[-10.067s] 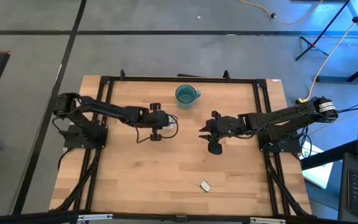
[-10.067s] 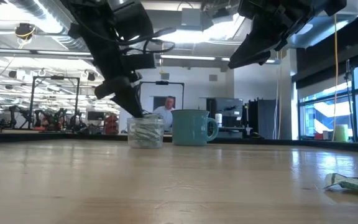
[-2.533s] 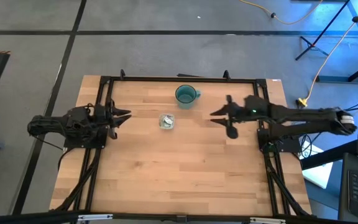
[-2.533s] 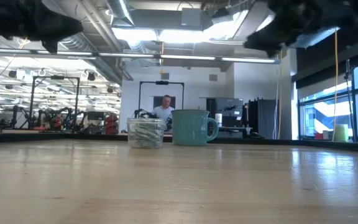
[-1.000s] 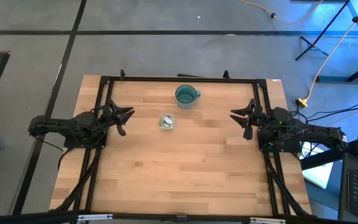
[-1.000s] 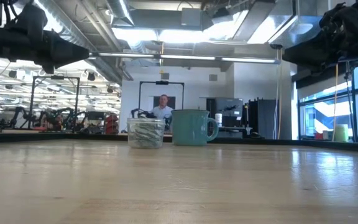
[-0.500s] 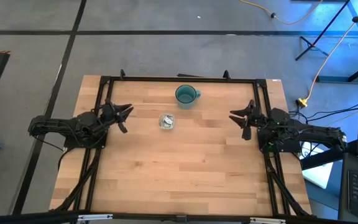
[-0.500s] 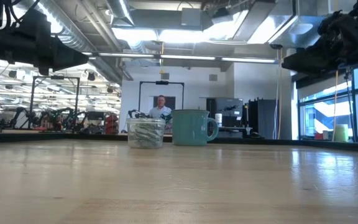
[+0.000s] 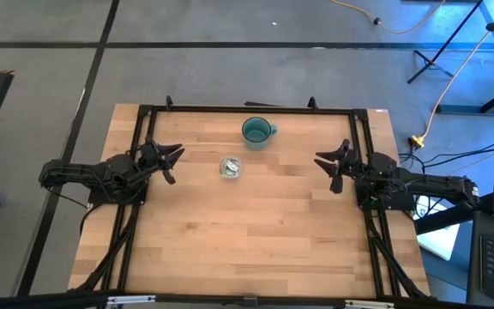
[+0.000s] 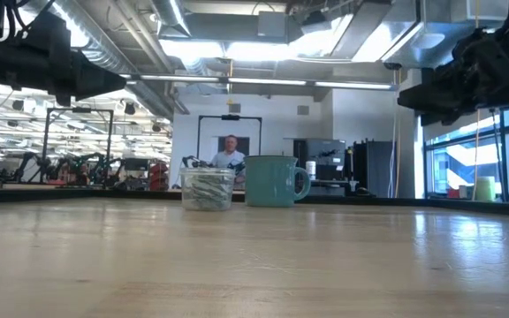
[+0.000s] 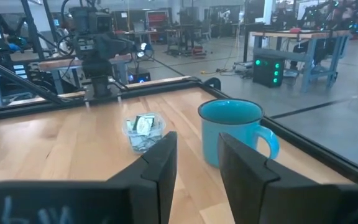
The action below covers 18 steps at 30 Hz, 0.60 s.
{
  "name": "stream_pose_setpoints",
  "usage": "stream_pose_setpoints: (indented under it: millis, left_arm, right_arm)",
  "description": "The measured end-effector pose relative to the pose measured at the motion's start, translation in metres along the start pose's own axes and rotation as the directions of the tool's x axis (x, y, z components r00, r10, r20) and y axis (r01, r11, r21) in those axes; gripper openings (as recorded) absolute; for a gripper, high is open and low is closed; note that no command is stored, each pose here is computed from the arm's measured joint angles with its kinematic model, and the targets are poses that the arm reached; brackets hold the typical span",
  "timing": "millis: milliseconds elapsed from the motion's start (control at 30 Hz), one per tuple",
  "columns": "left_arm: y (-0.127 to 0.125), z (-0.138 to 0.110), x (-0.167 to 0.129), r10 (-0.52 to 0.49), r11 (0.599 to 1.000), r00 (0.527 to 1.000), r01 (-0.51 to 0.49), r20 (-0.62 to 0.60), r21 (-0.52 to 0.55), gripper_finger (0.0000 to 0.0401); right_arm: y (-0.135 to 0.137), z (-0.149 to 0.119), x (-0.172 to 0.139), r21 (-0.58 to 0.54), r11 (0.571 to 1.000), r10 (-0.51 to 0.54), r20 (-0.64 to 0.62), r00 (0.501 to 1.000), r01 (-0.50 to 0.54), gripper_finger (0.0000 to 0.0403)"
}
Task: Pick and place Stevia / Truvia into bins
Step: Return to Home Position
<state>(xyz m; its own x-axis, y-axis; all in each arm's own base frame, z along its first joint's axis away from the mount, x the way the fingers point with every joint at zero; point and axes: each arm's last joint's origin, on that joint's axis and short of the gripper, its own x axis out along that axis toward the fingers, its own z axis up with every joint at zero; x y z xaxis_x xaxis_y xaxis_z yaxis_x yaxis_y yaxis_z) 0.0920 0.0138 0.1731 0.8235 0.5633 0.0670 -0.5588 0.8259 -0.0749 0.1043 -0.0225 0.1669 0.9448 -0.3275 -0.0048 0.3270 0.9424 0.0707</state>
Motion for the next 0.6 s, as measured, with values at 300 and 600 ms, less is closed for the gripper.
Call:
stream_pose_setpoints:
  millis: [300,600]
  left_arm:
    - [0.0,-0.0003,0.0,0.0,0.999,1.0,0.0,-0.003,0.041,0.0081]
    - [0.0,-0.0003,0.0,0.0,0.999,1.0,0.0,-0.003,0.041,0.0077]
  right_arm:
    - [-0.0003,0.0006,0.0,-0.084,0.996,-0.013,0.006,1.0,0.014,0.012]
    - [-0.0007,0.0017,0.0,-0.181,0.983,-0.027,0.019,0.999,0.03,0.012]
